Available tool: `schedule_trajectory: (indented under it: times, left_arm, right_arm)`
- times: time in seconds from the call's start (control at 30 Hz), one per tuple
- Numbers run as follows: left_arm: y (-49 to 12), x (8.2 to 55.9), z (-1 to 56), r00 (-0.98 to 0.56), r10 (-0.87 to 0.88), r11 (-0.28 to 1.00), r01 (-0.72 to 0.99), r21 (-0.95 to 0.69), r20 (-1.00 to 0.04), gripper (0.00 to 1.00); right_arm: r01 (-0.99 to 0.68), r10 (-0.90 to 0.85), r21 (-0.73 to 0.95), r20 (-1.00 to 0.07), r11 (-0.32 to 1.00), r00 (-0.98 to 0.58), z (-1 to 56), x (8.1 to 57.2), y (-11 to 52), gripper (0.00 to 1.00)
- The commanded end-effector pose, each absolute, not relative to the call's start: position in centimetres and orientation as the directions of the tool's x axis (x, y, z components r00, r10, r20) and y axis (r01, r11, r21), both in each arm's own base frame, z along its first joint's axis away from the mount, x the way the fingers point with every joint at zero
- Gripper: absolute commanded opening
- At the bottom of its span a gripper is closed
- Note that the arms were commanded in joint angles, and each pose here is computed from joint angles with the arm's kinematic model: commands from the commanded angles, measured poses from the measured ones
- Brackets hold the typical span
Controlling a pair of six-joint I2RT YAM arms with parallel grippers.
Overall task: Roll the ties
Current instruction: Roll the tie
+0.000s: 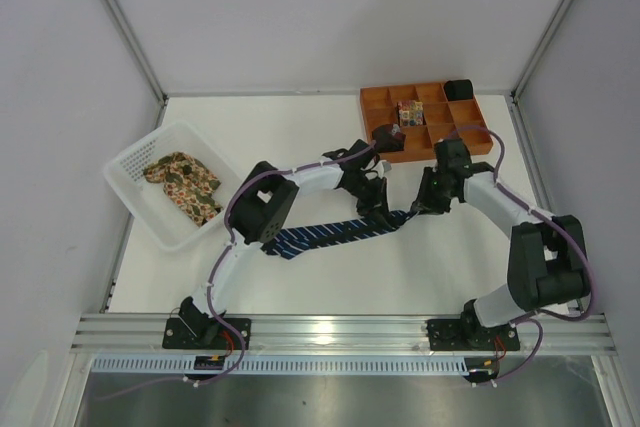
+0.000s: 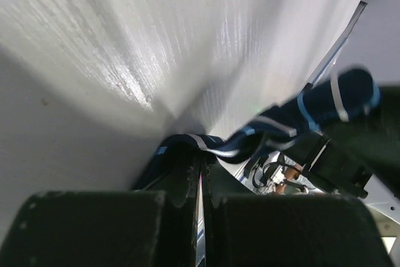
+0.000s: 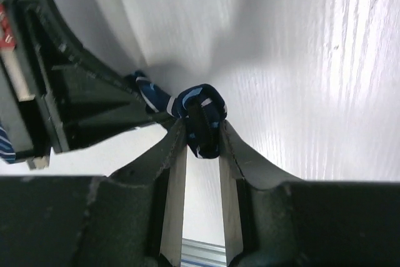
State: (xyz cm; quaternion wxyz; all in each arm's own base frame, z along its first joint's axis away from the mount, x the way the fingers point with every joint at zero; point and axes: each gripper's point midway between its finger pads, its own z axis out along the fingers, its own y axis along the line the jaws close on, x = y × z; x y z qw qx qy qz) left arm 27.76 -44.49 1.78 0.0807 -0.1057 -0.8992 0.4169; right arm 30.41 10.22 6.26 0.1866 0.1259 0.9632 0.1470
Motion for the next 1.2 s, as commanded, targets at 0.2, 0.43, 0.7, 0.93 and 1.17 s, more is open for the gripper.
schedule_trajectory:
  times: [0.2,0.43,0.7,0.93,1.17]
  left_arm:
    - [-42.9,27.7,-1.6,-0.967,0.239,0.699,0.104,-0.707,0.094,0.04]
    - [-42.6,27.5,-1.6,-0.966,0.239,0.705,0.104,-0.701,0.098,0.04]
    - [-42.6,26.8,0.7,-0.957,0.286,0.647,0.15,-0.748,0.055,0.13]
    - [-42.1,26.0,2.4,-0.944,0.329,0.606,0.192,-0.772,0.023,0.22]
    - [-41.0,26.0,4.5,-0.946,0.324,0.563,0.188,-0.805,0.005,0.29]
  right_arm:
    - [0.138,0.183,0.124,-0.517,0.983,-0.836,10.9,29.9,12.8,0.0]
    - [0.05,0.092,0.089,-0.567,0.995,-0.818,11.9,30.1,15.5,0.0]
    - [0.042,0.035,0.001,-0.602,0.999,-0.798,12.7,30.3,14.3,0.0]
    - [0.021,-0.006,-0.038,-0.605,0.999,-0.796,12.4,30.0,14.0,0.0]
    - [0.012,-0.018,-0.045,-0.601,0.999,-0.799,12.1,29.6,14.0,0.0]
